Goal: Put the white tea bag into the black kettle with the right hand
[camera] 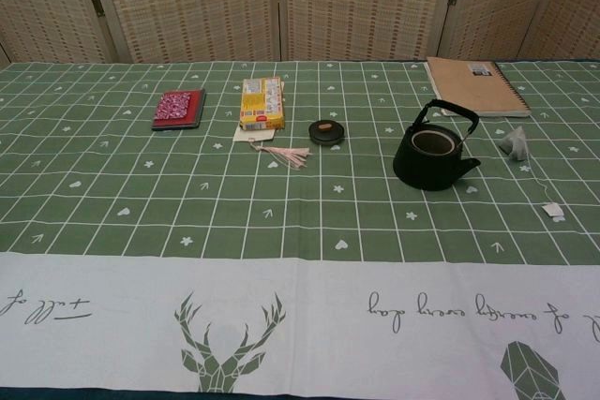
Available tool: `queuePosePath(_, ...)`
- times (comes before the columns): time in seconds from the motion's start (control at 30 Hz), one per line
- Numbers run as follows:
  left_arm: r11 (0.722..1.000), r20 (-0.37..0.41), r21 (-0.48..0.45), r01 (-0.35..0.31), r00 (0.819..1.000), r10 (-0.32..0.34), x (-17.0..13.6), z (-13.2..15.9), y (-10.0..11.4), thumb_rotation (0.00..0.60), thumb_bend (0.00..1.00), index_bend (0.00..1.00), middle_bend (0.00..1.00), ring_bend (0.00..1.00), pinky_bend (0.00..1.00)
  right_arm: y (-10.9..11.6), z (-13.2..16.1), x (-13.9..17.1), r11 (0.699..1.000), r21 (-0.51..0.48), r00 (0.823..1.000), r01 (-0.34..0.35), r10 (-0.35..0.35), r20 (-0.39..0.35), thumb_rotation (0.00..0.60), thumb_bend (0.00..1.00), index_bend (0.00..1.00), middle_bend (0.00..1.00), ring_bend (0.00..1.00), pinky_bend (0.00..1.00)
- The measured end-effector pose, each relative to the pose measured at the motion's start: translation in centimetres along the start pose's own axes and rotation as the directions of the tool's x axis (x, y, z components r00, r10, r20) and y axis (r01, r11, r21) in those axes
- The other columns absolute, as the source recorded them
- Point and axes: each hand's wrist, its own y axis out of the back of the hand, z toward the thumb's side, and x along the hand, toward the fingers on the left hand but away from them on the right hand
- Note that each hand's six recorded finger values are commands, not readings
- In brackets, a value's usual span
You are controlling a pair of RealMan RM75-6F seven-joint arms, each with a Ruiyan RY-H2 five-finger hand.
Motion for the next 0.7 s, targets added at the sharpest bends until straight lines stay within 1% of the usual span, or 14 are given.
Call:
queuePosePath(0.17,1.000,0.007,-0.003,0.001,1.000,0.000,0.0,0.1,0.0,0.600,0.28,0.00,0.00,0.03,0.04,-1.8,-0.9,-1.5,0.998,0.051,1.000,-0.021,0.021,-0.001,0.600,0.27,0.45,0.00,0.00,0.00)
queuePosePath(0.4,1.000,0.015,-0.014,-0.006,1.000,0.006,-0.1,0.1,0.2,0.600,0.28,0.00,0.00,0.03,0.04,-4.0,-1.6,-3.7,0.995,0.060,0.997,-0.074,0.073,0.023,0.600,0.28,0.47,0.00,0.00,0.00)
queuePosePath(0.7,1.000,0.021,-0.015,0.000,1.000,0.000,0.0,0.1,0.1,0.600,0.28,0.00,0.00,0.03,0.03,-6.0,-1.8,-5.4,0.990,0.072,0.992,-0.118,0.114,0.056,0.600,0.28,0.47,0.00,0.00,0.00)
